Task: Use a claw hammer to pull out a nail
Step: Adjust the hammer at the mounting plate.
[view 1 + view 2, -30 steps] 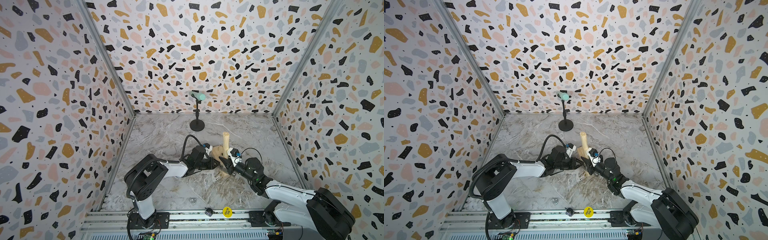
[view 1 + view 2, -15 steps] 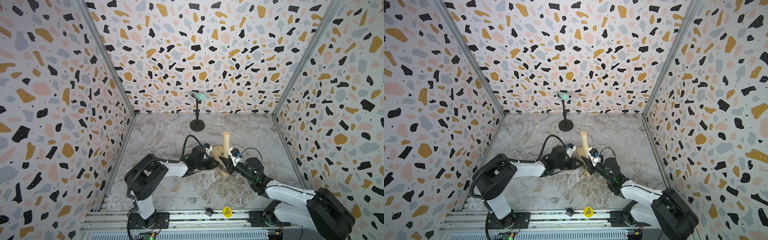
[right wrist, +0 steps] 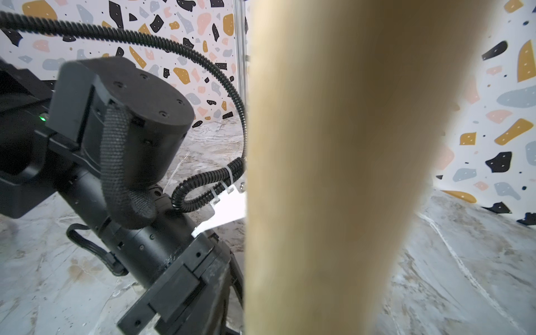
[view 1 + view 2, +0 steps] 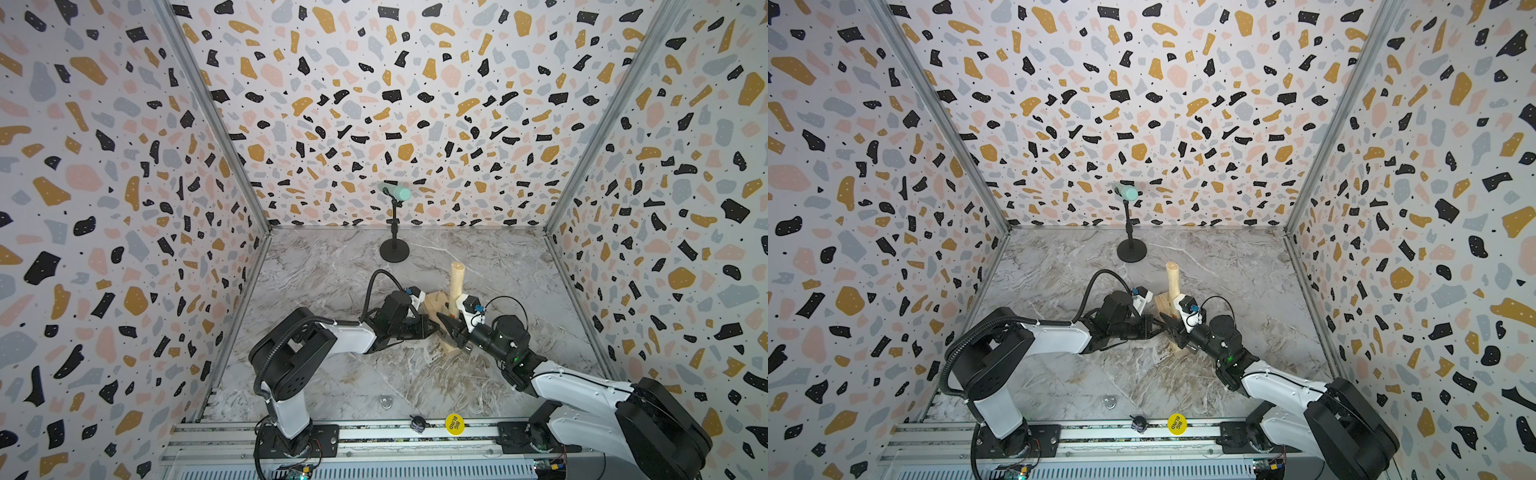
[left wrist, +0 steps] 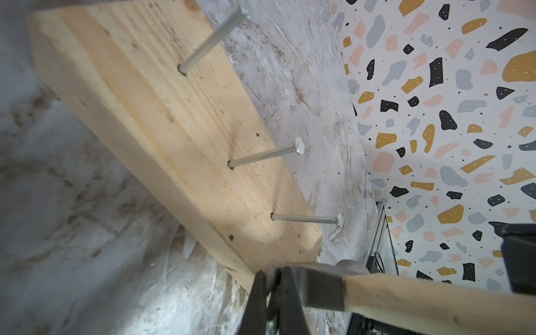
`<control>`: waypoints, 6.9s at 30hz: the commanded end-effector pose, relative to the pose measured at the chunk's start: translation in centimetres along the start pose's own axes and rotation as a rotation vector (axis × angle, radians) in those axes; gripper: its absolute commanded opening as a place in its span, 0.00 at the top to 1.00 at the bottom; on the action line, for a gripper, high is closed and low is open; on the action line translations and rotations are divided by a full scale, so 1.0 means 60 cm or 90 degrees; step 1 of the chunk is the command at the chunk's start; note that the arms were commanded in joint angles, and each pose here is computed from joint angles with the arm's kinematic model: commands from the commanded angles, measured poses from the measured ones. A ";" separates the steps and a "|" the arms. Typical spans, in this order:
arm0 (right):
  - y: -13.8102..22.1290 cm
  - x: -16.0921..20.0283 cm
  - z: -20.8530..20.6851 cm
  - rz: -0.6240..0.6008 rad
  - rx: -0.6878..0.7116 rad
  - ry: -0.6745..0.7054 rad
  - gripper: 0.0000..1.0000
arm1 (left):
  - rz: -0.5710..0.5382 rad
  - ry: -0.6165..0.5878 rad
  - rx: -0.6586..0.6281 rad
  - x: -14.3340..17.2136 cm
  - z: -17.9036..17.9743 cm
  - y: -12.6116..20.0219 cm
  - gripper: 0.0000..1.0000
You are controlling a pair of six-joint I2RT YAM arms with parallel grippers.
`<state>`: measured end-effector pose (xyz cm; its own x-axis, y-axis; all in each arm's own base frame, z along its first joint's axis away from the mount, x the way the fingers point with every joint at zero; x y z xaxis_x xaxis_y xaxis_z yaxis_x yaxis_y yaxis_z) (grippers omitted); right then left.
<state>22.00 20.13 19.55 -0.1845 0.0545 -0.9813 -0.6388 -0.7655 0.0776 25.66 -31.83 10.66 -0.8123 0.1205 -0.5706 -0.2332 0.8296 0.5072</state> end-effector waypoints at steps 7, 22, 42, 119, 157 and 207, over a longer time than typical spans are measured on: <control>-0.005 -0.078 0.017 -0.076 -0.022 0.044 0.59 | -0.004 -0.018 0.009 -0.007 -0.007 -0.012 1.00; 0.000 -0.157 0.034 -0.122 -0.036 0.067 0.59 | 0.004 -0.050 -0.023 -0.021 -0.009 -0.007 1.00; 0.003 -0.223 0.039 -0.056 -0.003 0.028 0.59 | 0.020 -0.070 -0.053 -0.021 -0.002 -0.006 1.00; 0.029 -0.254 0.037 0.183 0.061 -0.020 0.81 | 0.038 -0.075 -0.089 -0.026 0.011 -0.005 1.00; 0.058 -0.322 0.052 0.119 0.060 0.007 1.00 | -0.031 -0.090 -0.036 -0.090 -0.029 0.028 0.79; 0.047 -0.318 0.017 0.189 0.150 0.019 1.00 | 0.003 0.007 -0.154 -0.088 0.098 -0.028 0.65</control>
<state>22.56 17.80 34.57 -0.4829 -0.2518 -0.8387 -0.6461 -0.5440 0.5354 32.86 -30.55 9.01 -0.8260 0.1228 -0.5502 -0.3353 0.6776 0.6545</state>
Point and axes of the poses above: each gripper's point midway between its finger pads, its own y axis back along the fingers, its own z axis along the line the jaws close on, x = y × z, the point moved 6 cm from there along y, back along the fingers, and after that the axes turned 12 degrees about -y, right-handed, at the moved point
